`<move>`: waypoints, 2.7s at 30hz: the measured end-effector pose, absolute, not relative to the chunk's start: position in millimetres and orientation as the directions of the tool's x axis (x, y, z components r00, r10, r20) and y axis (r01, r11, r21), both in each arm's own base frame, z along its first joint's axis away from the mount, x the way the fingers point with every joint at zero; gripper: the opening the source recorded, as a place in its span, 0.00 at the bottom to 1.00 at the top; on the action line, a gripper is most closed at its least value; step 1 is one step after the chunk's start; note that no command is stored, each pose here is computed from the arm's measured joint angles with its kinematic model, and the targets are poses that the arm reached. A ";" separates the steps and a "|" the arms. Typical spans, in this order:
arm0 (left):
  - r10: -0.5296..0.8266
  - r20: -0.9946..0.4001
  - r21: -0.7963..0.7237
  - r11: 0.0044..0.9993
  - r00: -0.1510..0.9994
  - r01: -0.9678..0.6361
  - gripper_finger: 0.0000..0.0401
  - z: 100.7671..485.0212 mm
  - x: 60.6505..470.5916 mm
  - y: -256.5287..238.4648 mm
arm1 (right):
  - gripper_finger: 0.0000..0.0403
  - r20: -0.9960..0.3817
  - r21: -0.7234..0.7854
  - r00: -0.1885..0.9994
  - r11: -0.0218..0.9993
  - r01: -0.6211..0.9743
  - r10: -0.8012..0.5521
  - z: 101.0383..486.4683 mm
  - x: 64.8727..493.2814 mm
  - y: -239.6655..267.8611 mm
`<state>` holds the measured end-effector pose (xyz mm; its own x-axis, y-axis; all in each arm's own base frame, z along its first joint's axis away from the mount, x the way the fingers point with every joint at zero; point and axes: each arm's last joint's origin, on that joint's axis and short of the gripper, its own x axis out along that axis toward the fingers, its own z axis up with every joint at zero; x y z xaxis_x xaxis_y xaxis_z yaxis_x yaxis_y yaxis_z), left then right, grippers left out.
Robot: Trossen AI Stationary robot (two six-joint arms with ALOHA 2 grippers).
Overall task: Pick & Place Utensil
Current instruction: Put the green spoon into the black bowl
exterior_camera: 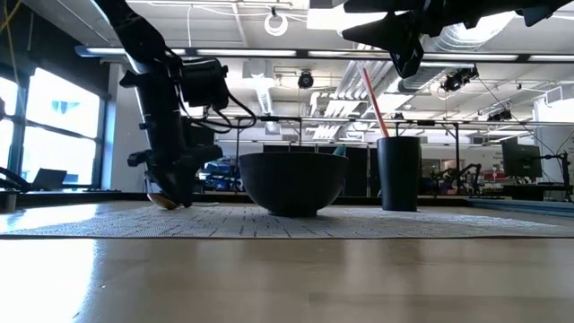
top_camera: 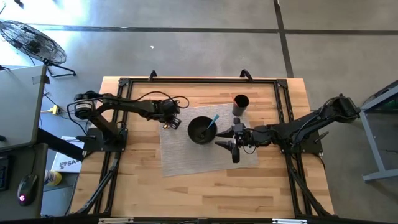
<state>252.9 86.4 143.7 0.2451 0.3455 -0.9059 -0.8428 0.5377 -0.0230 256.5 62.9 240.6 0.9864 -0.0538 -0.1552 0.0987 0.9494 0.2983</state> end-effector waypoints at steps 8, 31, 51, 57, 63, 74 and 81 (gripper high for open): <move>0.315 -0.917 -0.044 0.531 0.245 -0.846 0.19 142.0 253.1 85.4 | 0.41 -0.156 0.299 0.986 0.949 0.099 -0.054 240.5 256.5 62.9; 0.345 -0.889 -0.048 0.583 0.300 -0.811 0.02 163.1 246.3 83.7 | 0.41 -0.156 0.299 0.986 0.949 0.099 -0.054 240.5 256.5 62.8; 0.356 -0.528 -0.290 0.777 0.771 -0.558 0.02 260.1 278.0 18.1 | 0.41 -0.159 0.286 0.981 0.945 0.155 -0.113 239.9 256.3 60.9; 0.350 -0.448 -0.319 0.797 0.823 -0.513 0.02 255.7 309.2 10.9 | 0.41 -0.160 0.296 0.982 0.944 0.142 -0.098 239.9 256.3 61.3; 0.370 -0.411 -0.334 0.789 0.833 -0.515 0.02 229.2 335.9 12.8 | 0.41 -0.160 0.300 0.983 0.945 0.133 -0.088 240.0 256.3 61.8; 0.407 -0.437 -0.293 0.779 0.802 -0.555 0.02 184.1 359.0 13.8 | 0.41 -0.162 0.303 0.985 0.946 0.114 -0.067 239.9 256.3 62.4; 0.395 -0.444 -0.300 0.780 0.804 -0.549 0.02 178.2 361.2 12.6 | 0.41 -0.164 0.301 0.985 0.948 0.109 -0.061 239.8 256.3 62.6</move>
<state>361.2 12.6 178.2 0.8041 0.3951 -0.4443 -0.5491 0.7799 -0.3003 256.3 62.6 239.8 0.9845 -0.0611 -0.1642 0.1089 0.9475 0.3006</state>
